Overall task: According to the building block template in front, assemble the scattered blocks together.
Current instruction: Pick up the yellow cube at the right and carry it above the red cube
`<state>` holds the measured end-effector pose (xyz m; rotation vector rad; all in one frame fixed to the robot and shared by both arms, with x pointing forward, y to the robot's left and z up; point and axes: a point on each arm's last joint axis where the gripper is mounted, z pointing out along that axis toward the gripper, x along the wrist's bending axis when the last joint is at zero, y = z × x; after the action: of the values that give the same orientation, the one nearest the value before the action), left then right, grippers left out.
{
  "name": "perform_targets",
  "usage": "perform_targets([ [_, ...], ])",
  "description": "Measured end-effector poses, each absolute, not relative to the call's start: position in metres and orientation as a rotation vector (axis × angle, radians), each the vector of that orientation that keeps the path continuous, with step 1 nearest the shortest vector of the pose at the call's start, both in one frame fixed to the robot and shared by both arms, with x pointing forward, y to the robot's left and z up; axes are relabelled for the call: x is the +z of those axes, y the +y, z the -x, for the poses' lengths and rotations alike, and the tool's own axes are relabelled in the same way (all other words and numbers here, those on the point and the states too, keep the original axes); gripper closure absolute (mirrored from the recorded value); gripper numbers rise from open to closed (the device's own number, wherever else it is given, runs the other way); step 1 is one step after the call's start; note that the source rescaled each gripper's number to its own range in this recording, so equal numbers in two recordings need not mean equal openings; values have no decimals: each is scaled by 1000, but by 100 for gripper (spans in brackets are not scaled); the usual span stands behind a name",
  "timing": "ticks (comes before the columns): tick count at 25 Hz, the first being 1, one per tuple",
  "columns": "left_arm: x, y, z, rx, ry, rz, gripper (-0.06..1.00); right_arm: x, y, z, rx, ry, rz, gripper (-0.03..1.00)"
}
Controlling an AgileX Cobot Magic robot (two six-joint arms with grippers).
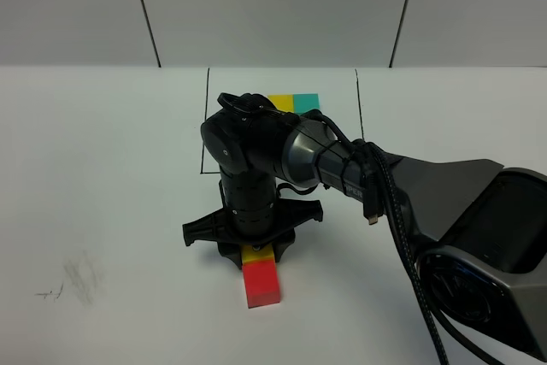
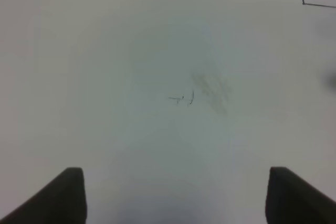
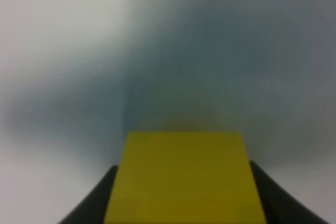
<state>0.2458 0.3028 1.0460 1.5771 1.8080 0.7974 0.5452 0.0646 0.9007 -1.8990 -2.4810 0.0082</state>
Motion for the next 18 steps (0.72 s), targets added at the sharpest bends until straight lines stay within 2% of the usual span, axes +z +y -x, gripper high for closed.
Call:
perform_targets([
  [18, 1046, 303, -246, 797, 1808, -1577, -6, 895, 65, -545, 28, -2478, 1898, 47],
])
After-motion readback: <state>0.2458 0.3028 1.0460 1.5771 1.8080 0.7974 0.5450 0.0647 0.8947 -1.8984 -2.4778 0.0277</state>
